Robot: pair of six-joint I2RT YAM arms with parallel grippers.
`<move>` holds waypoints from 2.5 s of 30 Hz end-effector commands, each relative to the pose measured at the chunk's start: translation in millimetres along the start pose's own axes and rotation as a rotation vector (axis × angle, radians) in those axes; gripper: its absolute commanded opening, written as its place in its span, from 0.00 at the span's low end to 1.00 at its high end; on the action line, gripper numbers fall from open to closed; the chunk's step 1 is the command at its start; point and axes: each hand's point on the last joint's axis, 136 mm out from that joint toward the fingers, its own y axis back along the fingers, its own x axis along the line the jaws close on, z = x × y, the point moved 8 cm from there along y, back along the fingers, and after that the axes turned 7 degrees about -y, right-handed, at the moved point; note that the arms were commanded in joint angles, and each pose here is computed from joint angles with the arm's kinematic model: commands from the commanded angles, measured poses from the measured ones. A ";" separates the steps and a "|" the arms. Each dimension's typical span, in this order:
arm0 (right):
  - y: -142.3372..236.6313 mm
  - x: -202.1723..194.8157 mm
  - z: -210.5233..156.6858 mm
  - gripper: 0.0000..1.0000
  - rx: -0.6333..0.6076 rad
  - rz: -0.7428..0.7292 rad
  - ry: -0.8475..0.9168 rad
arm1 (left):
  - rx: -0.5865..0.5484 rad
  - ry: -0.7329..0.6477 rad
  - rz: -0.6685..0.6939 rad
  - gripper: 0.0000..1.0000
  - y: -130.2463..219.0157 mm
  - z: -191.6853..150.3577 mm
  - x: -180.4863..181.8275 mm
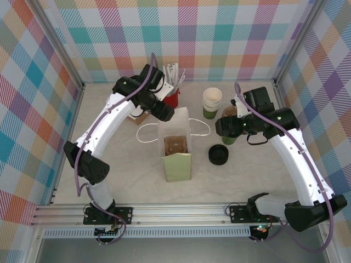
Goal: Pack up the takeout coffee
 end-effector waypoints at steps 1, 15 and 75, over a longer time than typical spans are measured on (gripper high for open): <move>0.3 -1.9 -7.5 1.00 0.023 0.005 0.016 | 0.025 -0.057 0.010 0.62 1.3 0.4 5.0; -24.2 -33.6 -20.4 1.00 0.098 -0.085 -0.110 | -0.149 0.058 0.127 0.07 63.2 -3.8 -1.9; -151.2 -68.9 -6.3 1.00 0.308 -0.190 -0.253 | -0.455 0.145 0.110 0.08 126.5 -28.3 -68.1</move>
